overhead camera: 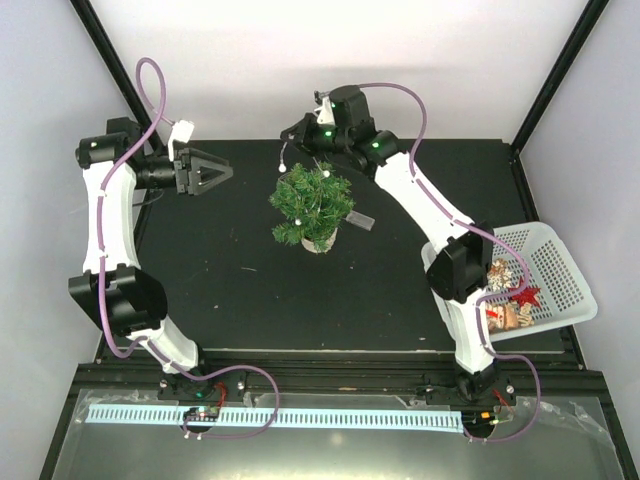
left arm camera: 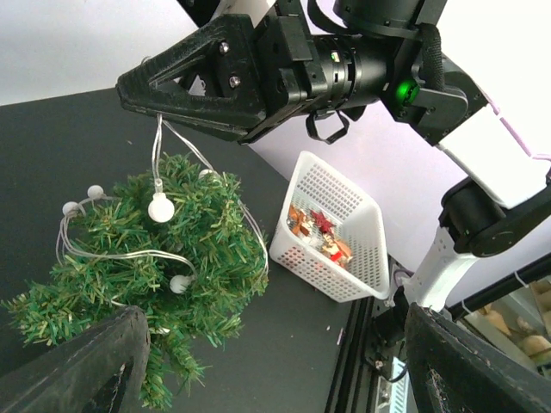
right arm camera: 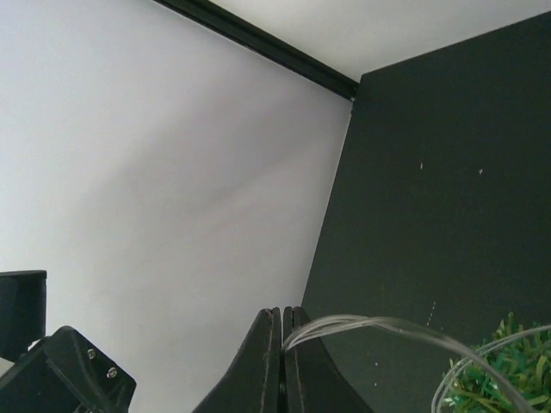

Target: Decorate the small christmas tree

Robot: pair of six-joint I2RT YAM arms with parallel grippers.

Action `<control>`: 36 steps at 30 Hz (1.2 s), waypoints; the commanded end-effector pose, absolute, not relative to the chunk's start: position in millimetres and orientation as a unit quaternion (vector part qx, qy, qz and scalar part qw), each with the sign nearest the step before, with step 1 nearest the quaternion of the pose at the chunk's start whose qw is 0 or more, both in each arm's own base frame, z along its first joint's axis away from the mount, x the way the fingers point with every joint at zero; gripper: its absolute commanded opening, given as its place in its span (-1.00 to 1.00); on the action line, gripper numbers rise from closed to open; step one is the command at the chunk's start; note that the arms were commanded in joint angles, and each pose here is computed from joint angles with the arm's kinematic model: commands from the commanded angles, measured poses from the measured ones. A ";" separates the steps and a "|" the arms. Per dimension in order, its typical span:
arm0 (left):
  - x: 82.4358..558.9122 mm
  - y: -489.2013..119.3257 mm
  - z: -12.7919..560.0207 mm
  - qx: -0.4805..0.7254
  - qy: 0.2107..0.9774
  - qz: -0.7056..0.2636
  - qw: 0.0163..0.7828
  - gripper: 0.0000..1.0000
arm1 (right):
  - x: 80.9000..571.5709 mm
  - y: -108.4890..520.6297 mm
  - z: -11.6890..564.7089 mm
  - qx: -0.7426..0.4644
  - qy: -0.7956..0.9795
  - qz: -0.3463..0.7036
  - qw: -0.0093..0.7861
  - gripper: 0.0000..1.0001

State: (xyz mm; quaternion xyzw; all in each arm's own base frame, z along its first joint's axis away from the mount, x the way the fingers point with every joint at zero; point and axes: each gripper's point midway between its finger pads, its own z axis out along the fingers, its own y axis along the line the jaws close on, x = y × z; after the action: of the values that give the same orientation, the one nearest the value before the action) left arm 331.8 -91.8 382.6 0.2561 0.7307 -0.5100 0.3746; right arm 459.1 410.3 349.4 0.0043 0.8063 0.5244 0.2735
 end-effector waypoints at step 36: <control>328.2 -110.7 347.4 0.283 0.729 -0.522 0.340 0.59 | 397.0 386.4 359.1 -0.066 0.831 0.476 0.280 -0.14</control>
State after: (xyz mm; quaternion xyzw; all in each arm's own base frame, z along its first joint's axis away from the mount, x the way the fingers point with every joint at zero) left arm 329.7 -107.1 351.6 0.2718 0.7311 -0.5236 0.3427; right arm 409.9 397.6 324.9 -0.0525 0.8430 0.4751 0.2467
